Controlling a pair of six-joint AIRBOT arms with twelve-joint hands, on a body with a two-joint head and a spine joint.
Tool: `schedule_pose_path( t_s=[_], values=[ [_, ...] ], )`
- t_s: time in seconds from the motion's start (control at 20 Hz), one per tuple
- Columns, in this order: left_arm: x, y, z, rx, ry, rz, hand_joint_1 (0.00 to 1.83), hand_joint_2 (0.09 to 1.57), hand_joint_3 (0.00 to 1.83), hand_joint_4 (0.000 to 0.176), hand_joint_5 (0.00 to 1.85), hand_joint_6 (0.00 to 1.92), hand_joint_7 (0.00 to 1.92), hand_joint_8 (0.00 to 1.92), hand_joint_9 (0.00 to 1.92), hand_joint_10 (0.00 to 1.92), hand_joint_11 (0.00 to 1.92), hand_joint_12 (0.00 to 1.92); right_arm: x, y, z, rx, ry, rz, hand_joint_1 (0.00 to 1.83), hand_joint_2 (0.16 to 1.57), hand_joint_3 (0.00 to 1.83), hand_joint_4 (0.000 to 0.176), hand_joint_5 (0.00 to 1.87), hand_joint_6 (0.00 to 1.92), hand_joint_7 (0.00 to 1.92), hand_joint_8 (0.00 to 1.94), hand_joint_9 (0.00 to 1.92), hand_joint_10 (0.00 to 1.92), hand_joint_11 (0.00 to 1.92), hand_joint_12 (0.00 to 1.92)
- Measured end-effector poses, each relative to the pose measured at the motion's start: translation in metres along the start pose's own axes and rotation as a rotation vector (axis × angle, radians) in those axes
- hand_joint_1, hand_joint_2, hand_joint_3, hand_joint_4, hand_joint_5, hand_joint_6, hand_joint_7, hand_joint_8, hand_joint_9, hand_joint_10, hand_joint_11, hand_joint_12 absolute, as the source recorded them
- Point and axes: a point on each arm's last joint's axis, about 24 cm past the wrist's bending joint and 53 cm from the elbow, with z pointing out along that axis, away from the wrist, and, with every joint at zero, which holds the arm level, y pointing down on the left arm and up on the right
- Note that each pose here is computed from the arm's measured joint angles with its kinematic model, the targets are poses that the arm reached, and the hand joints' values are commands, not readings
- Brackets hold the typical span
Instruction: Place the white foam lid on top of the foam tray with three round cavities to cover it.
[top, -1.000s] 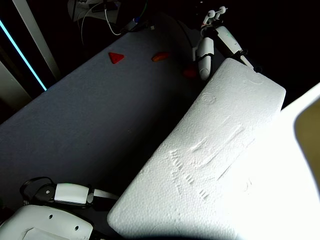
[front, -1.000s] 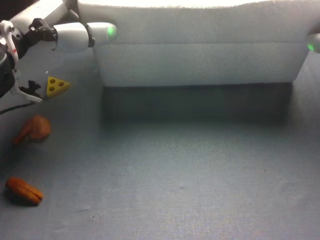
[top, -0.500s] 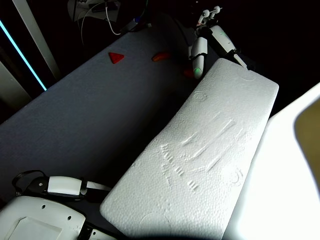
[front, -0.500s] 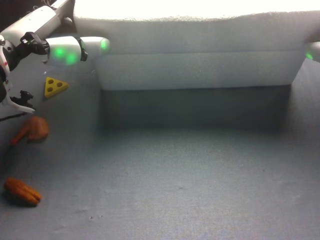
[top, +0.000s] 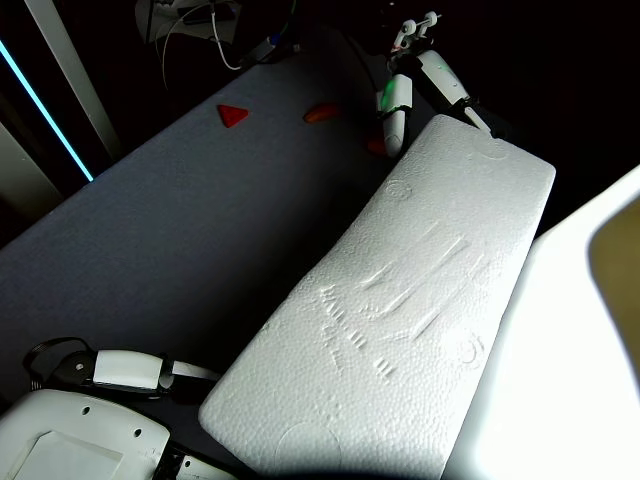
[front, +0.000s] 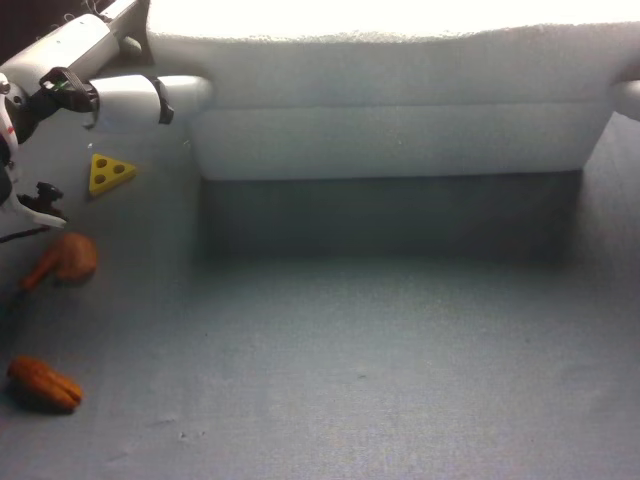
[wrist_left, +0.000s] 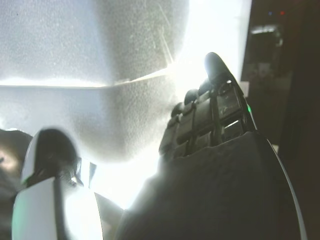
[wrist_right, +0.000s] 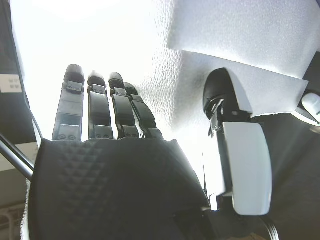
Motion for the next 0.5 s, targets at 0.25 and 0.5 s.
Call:
schedule_pose_path(
  t_s=[0.25,0.5],
  values=[
    [-0.01,-0.002,-0.002,0.004,-0.025,0.01,0.43,0.94,0.0,0.059,0.0,0.0,0.0,0.0,0.0,0.0,0.0,0.9,-0.001,-0.001,-0.003,0.013,-0.003,-0.029,0.39,1.21,0.01,0.0,0.0,0.0,0.0,0.0,0.0,0.0,0.0,0.0],
    [-0.016,0.004,-0.006,-0.014,-0.042,0.014,0.48,0.95,0.0,0.044,0.0,0.0,0.0,0.0,0.0,0.0,0.0,0.82,-0.003,-0.003,-0.006,0.022,-0.003,-0.055,0.42,1.24,0.0,0.0,0.0,0.0,0.0,0.0,0.0,0.0,0.0,0.12]
  ],
)
